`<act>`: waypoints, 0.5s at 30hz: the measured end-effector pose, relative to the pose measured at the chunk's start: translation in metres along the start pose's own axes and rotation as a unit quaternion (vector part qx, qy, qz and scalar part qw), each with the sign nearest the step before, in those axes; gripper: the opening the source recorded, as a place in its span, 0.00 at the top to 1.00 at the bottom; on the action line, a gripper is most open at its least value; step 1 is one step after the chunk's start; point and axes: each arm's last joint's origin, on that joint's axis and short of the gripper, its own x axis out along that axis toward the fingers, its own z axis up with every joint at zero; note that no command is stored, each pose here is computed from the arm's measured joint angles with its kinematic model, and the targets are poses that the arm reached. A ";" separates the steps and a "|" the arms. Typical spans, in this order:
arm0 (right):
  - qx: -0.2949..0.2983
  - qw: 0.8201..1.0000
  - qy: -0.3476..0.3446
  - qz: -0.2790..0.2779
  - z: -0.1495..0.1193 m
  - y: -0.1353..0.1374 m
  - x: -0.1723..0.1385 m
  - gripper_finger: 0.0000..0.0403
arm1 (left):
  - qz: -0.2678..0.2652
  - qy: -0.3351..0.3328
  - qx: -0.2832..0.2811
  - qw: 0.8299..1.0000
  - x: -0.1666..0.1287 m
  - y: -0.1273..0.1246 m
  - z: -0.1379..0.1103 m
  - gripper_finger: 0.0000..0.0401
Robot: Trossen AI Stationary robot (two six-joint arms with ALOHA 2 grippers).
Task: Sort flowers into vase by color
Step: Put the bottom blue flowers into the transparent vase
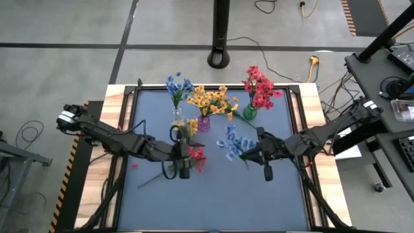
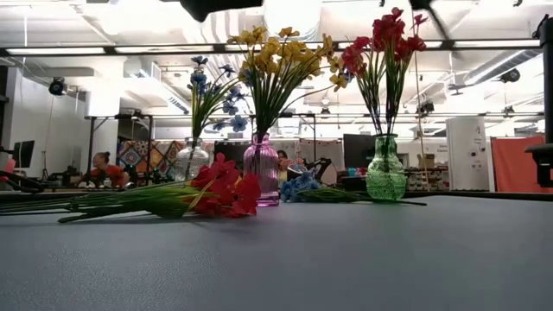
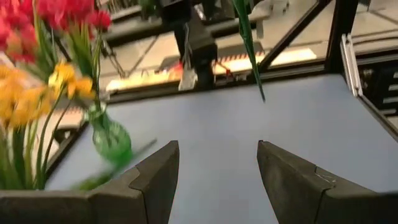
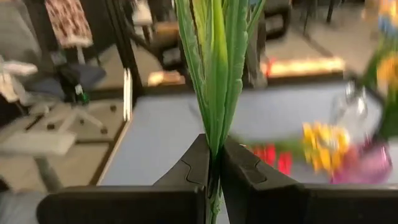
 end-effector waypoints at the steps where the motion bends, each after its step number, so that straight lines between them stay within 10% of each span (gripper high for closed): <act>1: -0.007 1.000 -0.016 0.002 0.002 0.001 0.003 0.96 | 0.000 -0.007 0.005 1.000 0.002 -0.001 0.001 0.50; 15: -0.092 0.992 -0.072 -0.037 -0.009 0.002 0.052 0.96 | 0.004 -0.052 0.027 0.998 0.015 -0.008 0.005 0.42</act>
